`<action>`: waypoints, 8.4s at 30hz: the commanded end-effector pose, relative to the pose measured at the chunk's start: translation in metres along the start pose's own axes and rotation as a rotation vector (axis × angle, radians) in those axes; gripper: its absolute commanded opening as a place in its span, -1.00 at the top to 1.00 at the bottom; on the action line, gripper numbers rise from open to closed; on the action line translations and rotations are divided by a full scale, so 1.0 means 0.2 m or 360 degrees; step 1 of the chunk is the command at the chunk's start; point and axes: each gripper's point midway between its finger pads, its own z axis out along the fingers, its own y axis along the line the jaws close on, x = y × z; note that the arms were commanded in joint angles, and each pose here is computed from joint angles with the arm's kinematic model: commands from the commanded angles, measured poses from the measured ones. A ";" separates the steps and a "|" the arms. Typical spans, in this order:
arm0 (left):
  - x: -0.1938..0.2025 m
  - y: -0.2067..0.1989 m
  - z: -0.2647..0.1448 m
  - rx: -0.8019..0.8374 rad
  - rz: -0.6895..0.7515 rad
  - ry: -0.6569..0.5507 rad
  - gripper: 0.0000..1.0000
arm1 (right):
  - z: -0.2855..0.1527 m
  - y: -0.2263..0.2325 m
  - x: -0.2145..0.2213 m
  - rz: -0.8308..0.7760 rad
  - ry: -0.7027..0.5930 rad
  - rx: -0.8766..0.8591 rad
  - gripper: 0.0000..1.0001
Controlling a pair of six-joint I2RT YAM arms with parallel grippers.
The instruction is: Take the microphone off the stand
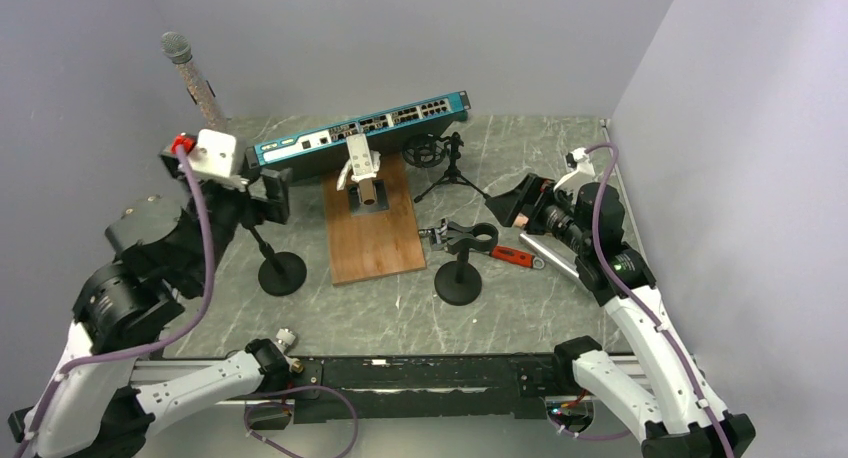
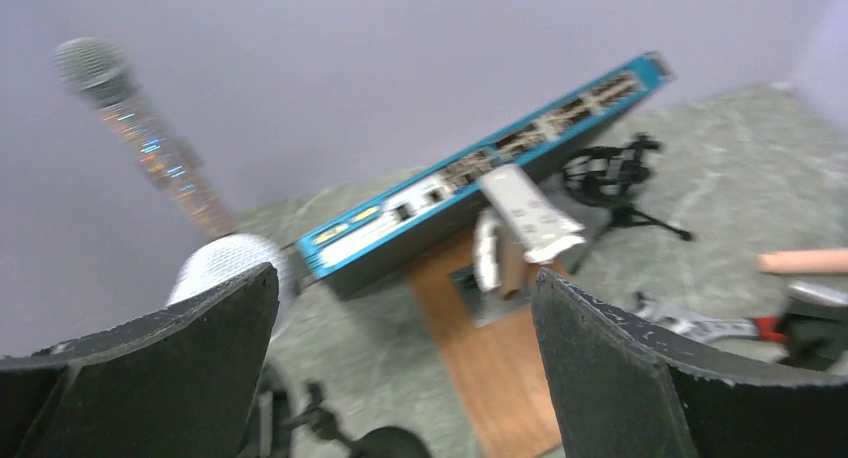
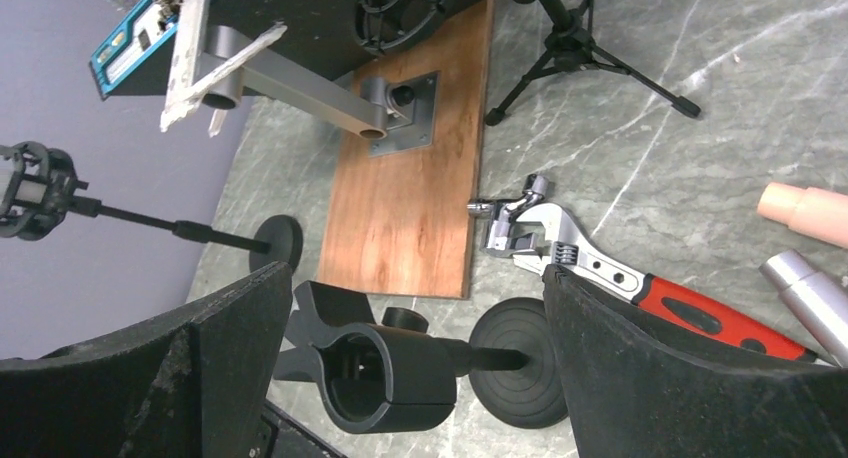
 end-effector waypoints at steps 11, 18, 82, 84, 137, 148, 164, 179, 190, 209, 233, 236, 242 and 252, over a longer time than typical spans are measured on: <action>0.11 0.49 -0.13 -0.0875 0.0376 0.0127 -0.99 | -0.04 0.08 0.00 -0.0038 -0.0060 -0.0157 -0.95; 0.21 0.57 -0.03 -0.0994 0.0374 0.0186 -0.99 | -0.05 0.06 0.00 -0.0047 -0.0073 -0.0132 -0.96; -0.09 -0.67 0.00 0.1219 -0.0963 0.0303 1.00 | -0.22 1.19 0.07 -0.0289 0.0123 -0.1465 -0.98; -0.05 -0.69 0.00 0.1248 -0.0989 0.0337 1.00 | -0.24 1.29 0.17 -0.0284 0.0195 -0.1578 -0.95; 0.03 -0.48 0.00 0.0823 -0.0887 0.0233 -0.99 | -0.05 1.22 0.24 -0.0193 0.0081 -0.1262 1.00; 0.00 -0.09 -0.10 0.0256 -0.0721 -0.0103 -0.99 | 0.03 0.70 -0.33 -0.0140 -0.0447 -0.0142 1.00; 0.09 -0.07 -0.05 0.0195 -0.0593 0.0009 -0.99 | 0.09 -0.70 -0.62 0.0519 -0.0821 0.1513 1.00; 0.25 -0.09 -0.07 0.0197 -0.0535 0.0132 -0.99 | 0.46 -1.52 -0.19 0.0867 -0.0422 0.2476 1.00; 0.32 -0.09 -0.07 0.0200 -0.0489 0.0166 -0.99 | 0.55 -1.67 0.11 0.1038 -0.0278 0.2533 0.92; 0.34 -0.10 -0.08 0.0217 -0.0523 0.0177 -0.98 | 0.56 -1.73 0.25 0.1106 -0.0125 0.2438 -0.34; 0.37 -0.12 -0.10 0.0220 -0.0608 0.0225 -0.99 | 0.44 -0.95 -0.37 0.0405 -0.0224 0.1678 -1.00; 0.39 -0.14 -0.10 0.0236 -0.0630 0.0243 -0.99 | 0.44 -0.72 -0.38 0.0217 -0.0184 0.1346 -1.00; 0.39 -0.16 -0.11 0.0268 -0.0653 0.0235 -0.99 | 0.33 -0.26 -0.41 0.0068 -0.0292 0.0633 -1.00; 0.33 -0.10 -0.19 0.0212 -0.0748 0.0077 -0.99 | 0.23 0.52 -0.26 0.0215 -0.0177 -0.0414 -1.00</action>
